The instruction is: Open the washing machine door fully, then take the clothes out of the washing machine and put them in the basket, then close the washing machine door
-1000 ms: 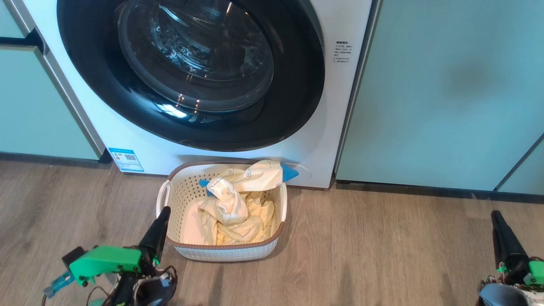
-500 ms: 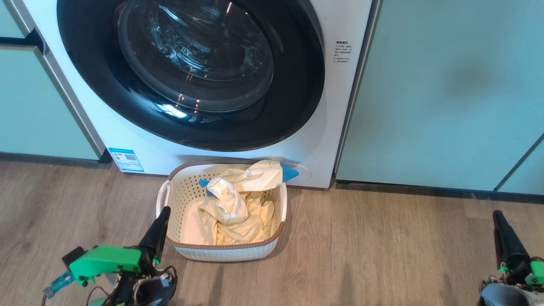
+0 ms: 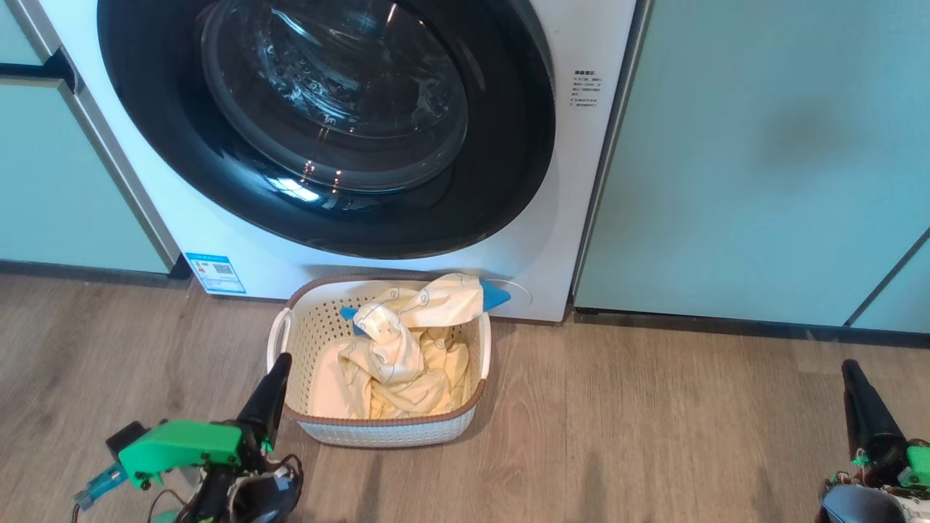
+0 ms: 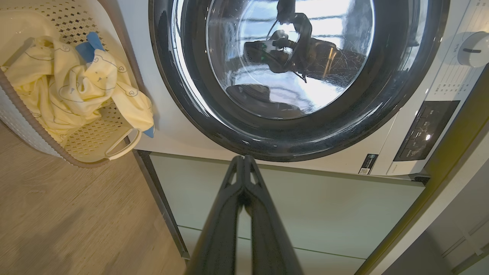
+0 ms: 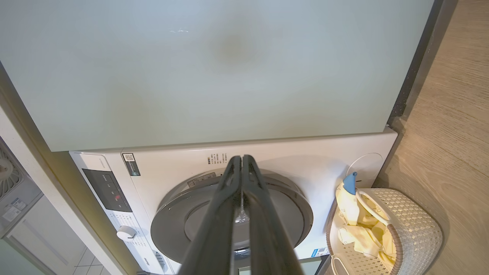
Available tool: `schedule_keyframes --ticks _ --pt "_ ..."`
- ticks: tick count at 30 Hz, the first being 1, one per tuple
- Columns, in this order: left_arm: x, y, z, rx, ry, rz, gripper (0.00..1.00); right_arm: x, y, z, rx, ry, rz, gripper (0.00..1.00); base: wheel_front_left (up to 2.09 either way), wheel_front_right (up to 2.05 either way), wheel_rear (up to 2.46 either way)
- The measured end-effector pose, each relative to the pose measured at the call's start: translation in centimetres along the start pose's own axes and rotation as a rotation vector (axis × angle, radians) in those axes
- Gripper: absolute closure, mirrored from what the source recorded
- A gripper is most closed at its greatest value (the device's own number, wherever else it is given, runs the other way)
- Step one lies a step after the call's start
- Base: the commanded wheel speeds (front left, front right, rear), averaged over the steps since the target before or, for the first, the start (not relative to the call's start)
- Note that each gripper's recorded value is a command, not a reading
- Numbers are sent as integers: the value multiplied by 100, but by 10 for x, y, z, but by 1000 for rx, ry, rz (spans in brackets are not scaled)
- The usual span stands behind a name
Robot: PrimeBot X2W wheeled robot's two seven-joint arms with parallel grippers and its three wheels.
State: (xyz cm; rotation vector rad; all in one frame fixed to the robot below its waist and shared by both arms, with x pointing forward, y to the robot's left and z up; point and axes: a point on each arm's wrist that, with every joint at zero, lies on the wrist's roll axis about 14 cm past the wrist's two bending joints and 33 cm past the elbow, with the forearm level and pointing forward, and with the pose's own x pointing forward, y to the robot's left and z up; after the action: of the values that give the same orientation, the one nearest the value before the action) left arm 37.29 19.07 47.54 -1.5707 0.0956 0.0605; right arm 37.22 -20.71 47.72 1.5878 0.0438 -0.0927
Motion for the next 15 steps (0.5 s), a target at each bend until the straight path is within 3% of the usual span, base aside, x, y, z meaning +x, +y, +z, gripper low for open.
schedule_keyframes --ticks 15 --pt "0 0 0 0 0 0 100 0 0 0 1 -1 0 100 0 0 0"
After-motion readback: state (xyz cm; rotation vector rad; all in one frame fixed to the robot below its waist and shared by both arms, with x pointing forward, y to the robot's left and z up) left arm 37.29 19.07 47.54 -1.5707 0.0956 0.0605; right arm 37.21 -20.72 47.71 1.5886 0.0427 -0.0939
